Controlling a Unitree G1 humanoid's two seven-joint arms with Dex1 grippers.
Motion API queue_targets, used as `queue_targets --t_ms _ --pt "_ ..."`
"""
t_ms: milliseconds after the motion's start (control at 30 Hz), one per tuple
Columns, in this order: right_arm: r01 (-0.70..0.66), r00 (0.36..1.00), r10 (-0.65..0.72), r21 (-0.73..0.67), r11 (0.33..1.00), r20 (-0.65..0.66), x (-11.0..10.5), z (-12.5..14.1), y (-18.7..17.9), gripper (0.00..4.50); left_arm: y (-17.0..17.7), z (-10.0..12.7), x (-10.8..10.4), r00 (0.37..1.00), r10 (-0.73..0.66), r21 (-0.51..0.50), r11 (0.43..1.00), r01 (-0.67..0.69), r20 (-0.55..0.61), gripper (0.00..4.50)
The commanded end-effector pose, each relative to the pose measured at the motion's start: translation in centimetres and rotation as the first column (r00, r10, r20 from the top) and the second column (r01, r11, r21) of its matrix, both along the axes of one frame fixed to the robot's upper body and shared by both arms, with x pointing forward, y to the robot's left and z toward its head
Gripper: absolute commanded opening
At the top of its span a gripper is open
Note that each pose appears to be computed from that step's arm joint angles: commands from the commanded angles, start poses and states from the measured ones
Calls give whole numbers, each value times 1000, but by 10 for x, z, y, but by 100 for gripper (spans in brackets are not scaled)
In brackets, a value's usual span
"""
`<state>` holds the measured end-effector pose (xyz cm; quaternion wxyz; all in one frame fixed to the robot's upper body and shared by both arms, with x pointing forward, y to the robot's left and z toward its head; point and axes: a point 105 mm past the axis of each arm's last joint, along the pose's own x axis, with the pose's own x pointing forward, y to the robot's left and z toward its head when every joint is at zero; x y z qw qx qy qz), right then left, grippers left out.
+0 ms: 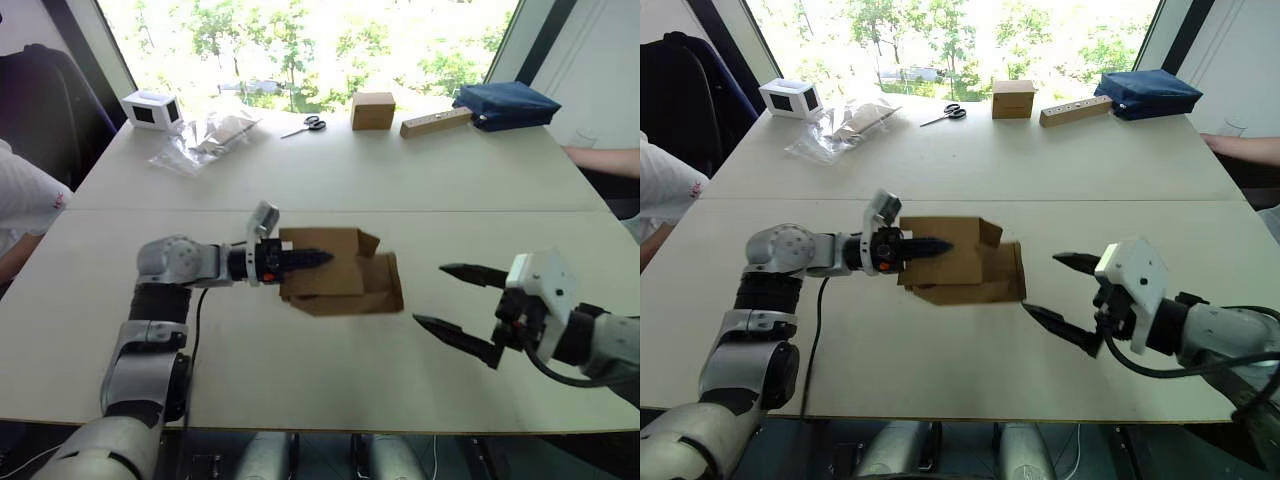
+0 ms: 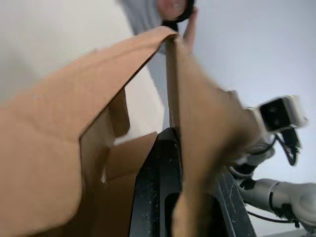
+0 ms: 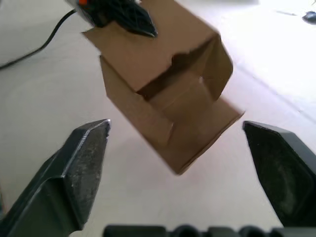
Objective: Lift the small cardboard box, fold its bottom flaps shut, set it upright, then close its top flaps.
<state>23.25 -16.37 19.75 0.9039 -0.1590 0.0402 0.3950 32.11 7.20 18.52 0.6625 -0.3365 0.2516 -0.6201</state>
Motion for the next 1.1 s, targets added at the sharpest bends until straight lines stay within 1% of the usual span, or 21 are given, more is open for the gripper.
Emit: queue_targets --t_ms 33,100,167,200,267,333,367,400,500,633,733,1100 --pt "39 989 -45 45 998 142 20 17 9 383 9 18 -11 992 14 -34 999 -10 122 0" --pt "76 971 -91 76 994 221 40 27 14 288 13 18 -16 988 12 -14 1000 -9 156 0" --pt "97 949 -119 89 991 290 56 36 20 255 15 16 -20 985 8 4 1000 -9 173 0" --pt "97 942 -121 90 991 313 62 38 24 219 16 15 -22 984 5 9 1000 -7 177 0" --pt "72 936 -96 81 994 338 68 38 36 142 16 14 -24 984 4 11 1000 -6 181 0" --pt "67 929 -93 86 994 358 74 38 41 76 16 14 -26 983 0 9 1000 -2 183 0" --pt "71 925 -99 89 993 367 77 38 43 31 15 14 -27 983 -2 9 1000 0 185 0" --pt "69 922 -96 85 994 375 80 37 45 3 15 14 -28 983 -1 6 1000 0 185 0" --pt "41 923 -64 69 997 379 81 34 51 3 17 14 -27 984 16 -4 1000 -15 177 0" --pt "-2 930 -9 28 1000 368 77 26 60 3 19 15 -26 985 25 -13 1000 -23 171 0" --pt "-54 930 50 3 999 365 70 22 68 3 20 17 -26 986 32 -28 999 -28 163 0" --pt "-124 897 129 -40 992 423 61 24 86 3 17 18 -27 992 38 -59 998 -30 124 0"
